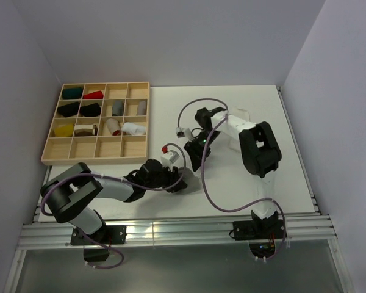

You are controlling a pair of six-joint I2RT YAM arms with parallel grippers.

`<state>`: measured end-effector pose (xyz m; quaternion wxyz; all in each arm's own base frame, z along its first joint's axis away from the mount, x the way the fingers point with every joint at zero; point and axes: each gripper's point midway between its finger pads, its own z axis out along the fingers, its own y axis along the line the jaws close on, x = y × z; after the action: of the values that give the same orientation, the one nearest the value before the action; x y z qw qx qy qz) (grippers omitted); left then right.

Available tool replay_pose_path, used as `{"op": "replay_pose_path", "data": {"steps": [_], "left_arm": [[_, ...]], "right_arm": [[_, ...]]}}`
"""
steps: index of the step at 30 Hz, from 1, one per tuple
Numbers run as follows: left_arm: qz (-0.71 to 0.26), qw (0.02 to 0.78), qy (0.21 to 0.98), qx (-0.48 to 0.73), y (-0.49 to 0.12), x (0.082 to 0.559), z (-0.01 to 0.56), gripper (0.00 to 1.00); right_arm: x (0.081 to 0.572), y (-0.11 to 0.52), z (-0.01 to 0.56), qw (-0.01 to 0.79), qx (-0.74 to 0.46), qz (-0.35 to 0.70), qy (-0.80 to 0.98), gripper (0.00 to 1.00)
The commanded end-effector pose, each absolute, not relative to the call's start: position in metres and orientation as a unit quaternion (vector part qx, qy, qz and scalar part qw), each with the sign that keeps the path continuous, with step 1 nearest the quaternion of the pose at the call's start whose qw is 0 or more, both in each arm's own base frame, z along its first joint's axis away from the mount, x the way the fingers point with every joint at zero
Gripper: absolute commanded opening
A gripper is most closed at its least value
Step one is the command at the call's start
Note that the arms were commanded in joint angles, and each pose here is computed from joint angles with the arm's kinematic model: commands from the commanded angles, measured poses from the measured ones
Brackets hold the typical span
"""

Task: Roll the socks
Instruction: Roll the sock at the center of the board.

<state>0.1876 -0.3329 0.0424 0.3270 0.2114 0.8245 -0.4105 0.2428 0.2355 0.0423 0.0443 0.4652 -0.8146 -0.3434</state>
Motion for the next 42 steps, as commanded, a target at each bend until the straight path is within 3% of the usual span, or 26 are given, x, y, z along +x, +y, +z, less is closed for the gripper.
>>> {"op": "replay_pose_path", "data": {"steps": [1,6,16,25,42], "left_arm": [[-0.417,0.275,0.846,0.188,-0.318,0.174,0.021,0.00],[-0.454,0.248,0.843,0.150,-0.313,0.178,0.023,0.00],[-0.524,0.110,0.842,0.075,-0.314,0.181,0.020,0.00],[-0.508,0.038,0.860,0.014,-0.316,0.188,0.009,0.00],[-0.510,0.001,0.860,-0.003,-0.318,0.184,0.000,0.01]], "right_arm": [[0.278,0.231,0.067,-0.060,0.465,-0.338,-0.816,0.56],[0.290,0.211,0.098,-0.165,0.478,-0.296,-0.810,0.56],[0.258,0.204,0.135,-0.348,0.559,-0.206,-0.724,0.63],[0.193,0.239,0.098,-0.356,0.661,-0.158,-0.642,0.66],[0.176,0.263,0.055,-0.343,0.725,-0.112,-0.586,0.65]]}}
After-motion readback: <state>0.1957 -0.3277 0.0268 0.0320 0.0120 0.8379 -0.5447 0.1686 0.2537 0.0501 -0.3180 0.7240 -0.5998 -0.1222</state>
